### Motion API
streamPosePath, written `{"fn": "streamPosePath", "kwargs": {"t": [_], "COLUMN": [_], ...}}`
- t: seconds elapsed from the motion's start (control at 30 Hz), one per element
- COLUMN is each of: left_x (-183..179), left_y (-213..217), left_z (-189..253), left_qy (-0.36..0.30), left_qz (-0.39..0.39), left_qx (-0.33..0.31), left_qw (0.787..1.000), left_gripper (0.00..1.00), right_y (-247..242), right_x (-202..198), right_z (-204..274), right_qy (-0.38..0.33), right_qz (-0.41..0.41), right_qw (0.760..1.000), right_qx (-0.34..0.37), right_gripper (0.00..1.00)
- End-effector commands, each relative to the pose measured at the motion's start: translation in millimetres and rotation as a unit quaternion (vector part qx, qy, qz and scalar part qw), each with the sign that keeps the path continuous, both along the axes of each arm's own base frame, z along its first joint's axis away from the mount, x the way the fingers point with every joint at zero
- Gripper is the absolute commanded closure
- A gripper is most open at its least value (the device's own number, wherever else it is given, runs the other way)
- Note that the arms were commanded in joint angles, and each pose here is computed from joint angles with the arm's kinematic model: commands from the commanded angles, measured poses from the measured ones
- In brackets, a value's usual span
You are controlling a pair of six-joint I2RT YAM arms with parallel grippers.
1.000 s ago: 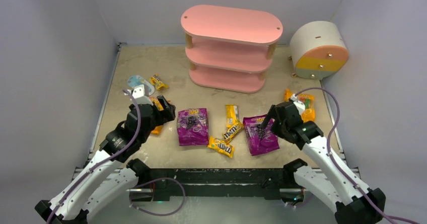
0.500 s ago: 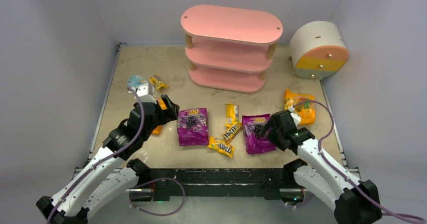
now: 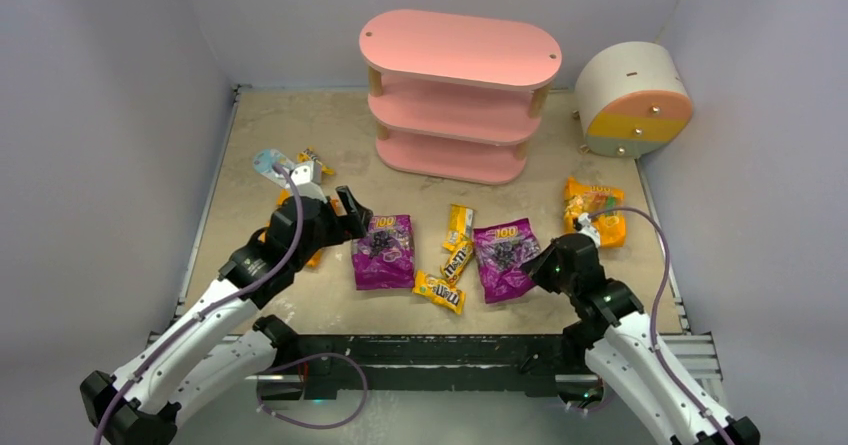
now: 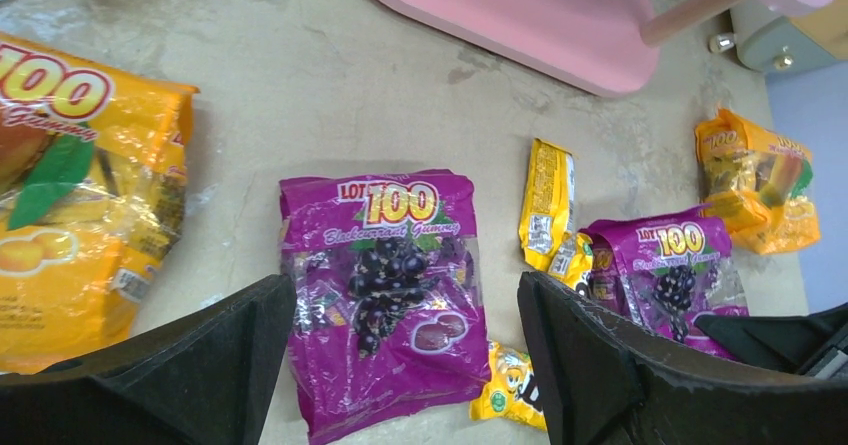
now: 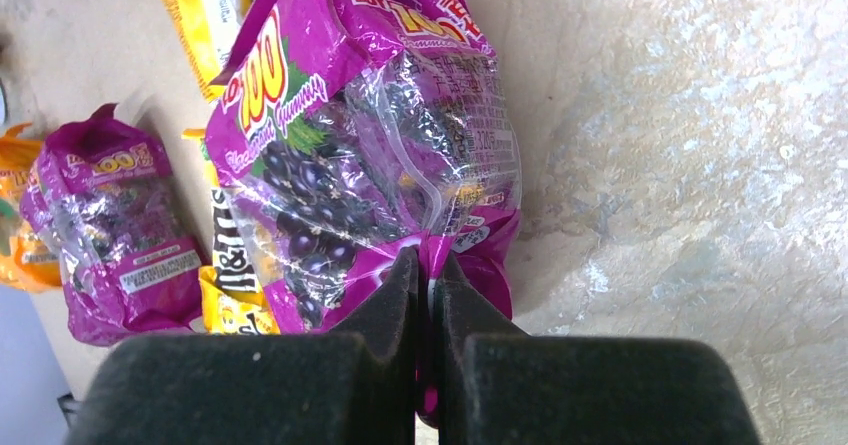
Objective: Place and organize the candy bags onto the shelf
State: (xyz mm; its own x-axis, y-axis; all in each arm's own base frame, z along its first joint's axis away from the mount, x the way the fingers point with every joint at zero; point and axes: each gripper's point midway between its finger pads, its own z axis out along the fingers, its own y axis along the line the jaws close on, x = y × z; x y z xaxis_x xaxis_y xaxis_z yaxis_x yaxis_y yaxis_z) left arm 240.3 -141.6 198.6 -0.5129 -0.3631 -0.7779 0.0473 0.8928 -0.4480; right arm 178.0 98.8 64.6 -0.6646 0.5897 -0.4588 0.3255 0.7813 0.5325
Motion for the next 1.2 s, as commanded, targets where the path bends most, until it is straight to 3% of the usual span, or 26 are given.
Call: {"fn": "streamPosePath", "kwargs": {"t": [0.0, 0.17, 0.47, 0.9, 1.17], "left_x": [4, 5, 6, 6, 7], "left_y": [-19, -28, -38, -33, -30], "left_z": [3, 4, 5, 2, -3], "left_qy": [-0.012, -0.020, -0.028, -0.033, -0.031], "left_qz": [-0.045, -0.066, -0.094, -0.093, -0.086], "left_qx": [-0.013, -0.018, -0.019, -0.005, 0.003], "left_qw": [0.999, 0.997, 0.995, 0.995, 0.996], "left_gripper": [0.14, 0.14, 0.14, 0.13, 0.13], "right_y": [14, 23, 43, 56, 79], "right_x": [20, 32, 45, 76, 89], "right_z": [56, 125, 213, 283, 259], "right_qy": [-0.100, -0.199, -0.317, -0.410, -0.397], "right_qz": [0.051, 0.092, 0.120, 0.120, 0.153], "right_qw": [0.994, 0.975, 0.938, 0.901, 0.898], "right_qx": [0.010, 0.016, 0.068, 0.080, 0.111], "right_gripper": [1.00, 1.00, 1.00, 1.00, 1.00]}}
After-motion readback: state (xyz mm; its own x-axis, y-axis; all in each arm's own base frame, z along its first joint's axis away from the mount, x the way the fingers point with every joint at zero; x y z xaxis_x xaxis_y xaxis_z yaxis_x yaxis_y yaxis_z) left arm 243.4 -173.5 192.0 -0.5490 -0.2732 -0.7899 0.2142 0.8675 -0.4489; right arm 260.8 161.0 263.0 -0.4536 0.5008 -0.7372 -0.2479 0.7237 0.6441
